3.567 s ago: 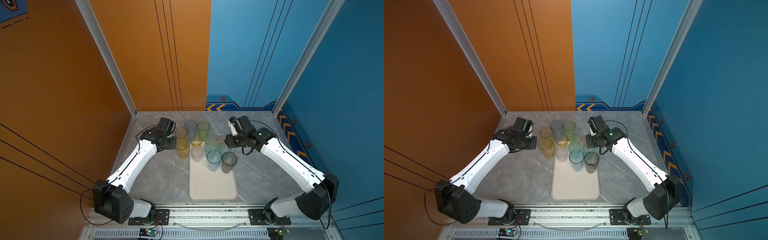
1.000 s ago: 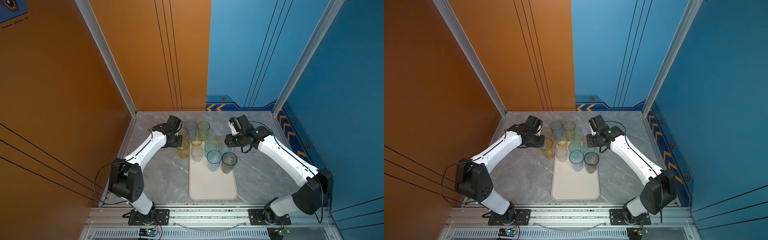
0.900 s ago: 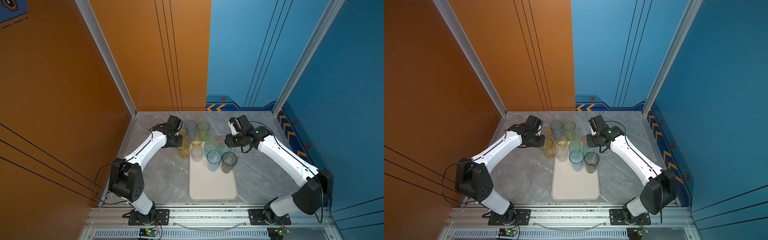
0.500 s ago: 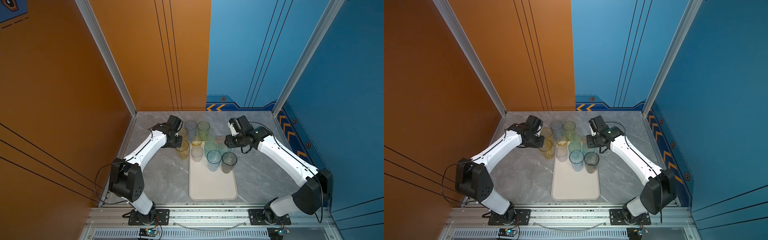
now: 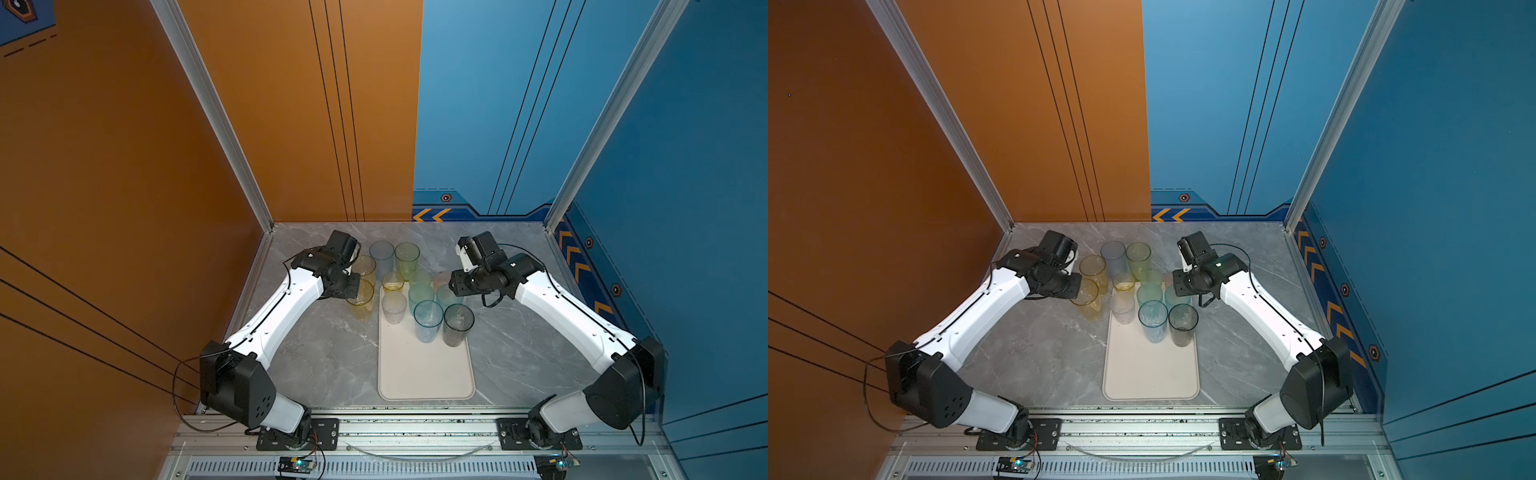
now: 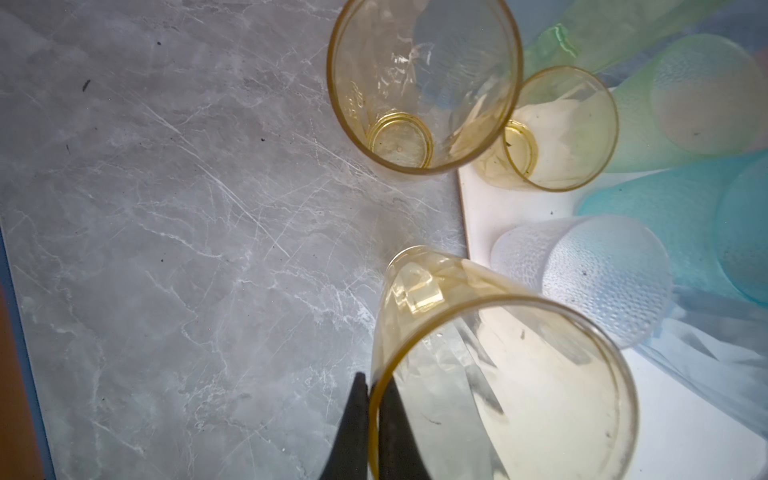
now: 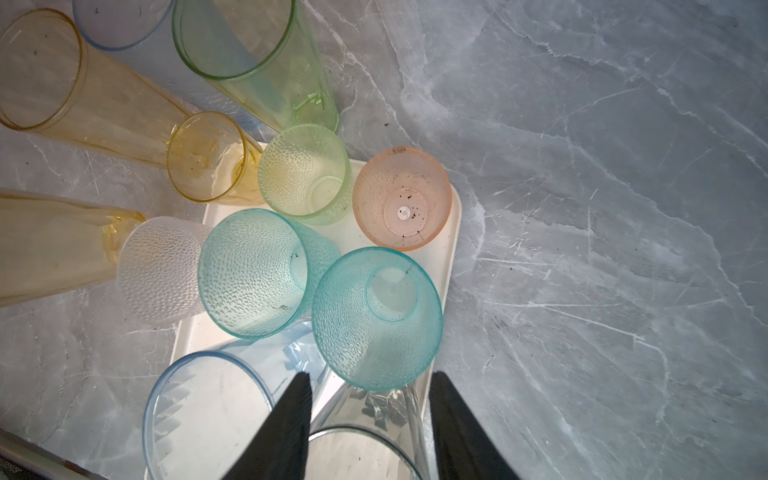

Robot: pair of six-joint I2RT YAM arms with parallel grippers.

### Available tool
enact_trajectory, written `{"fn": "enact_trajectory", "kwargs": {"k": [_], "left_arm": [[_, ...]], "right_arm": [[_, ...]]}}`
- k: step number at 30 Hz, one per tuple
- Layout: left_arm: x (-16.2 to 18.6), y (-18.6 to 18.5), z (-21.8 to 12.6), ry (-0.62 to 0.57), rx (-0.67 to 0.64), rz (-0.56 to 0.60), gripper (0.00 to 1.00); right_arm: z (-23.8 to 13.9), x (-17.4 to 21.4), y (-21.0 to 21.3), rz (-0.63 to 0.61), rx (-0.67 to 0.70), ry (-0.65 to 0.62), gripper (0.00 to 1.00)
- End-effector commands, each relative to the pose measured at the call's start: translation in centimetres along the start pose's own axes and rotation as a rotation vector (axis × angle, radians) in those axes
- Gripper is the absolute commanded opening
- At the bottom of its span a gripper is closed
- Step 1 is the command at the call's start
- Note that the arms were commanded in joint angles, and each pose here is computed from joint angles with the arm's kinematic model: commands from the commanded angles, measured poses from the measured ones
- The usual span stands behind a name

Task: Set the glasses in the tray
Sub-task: 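Close left gripper on the yellow glass and slide it toward the tray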

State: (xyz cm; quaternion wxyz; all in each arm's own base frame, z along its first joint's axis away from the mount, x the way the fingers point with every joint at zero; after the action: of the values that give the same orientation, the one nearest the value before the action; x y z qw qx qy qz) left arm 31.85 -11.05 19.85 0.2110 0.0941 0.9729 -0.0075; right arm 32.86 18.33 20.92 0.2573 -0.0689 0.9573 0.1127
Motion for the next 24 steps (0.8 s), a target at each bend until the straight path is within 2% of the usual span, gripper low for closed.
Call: {"fn": "enact_trajectory", "kwargs": {"k": [1,11,18,24], "left_arm": [[0.3,-0.9,-2.5,-0.024,0.004,0.058,0.00],[2.4,-4.6,-5.1,-0.045,0.055,0.132,0.00],[3.1,-7.1,-4.2,-0.014,0.059,0.206,0.00],[3.3,-8.1,-2.8,-0.011,0.056,0.223,0.00]], "right_arm": [[-0.8,0.0,-0.1,0.011,-0.004,-0.022,0.46],[-1.3,-0.1,-0.1,0.016,-0.008,-0.036,0.46],[-1.2,-0.2,0.1,0.015,-0.013,-0.034,0.46],[-1.1,0.2,0.1,0.011,-0.010,-0.027,0.46]]}}
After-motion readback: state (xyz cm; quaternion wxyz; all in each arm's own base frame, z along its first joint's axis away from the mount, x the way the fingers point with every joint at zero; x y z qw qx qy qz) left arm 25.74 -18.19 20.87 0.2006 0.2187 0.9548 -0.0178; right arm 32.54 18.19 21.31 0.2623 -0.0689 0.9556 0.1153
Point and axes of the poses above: each gripper's point midway between its finger pads, its own z axis out along the fingers, its own y axis along the line the jaws close on, x = y × z, the point moved 1 cm from there along -z, back along the fingers, and after that the axes turned 3 degrees about z, right-handed, at the moved point
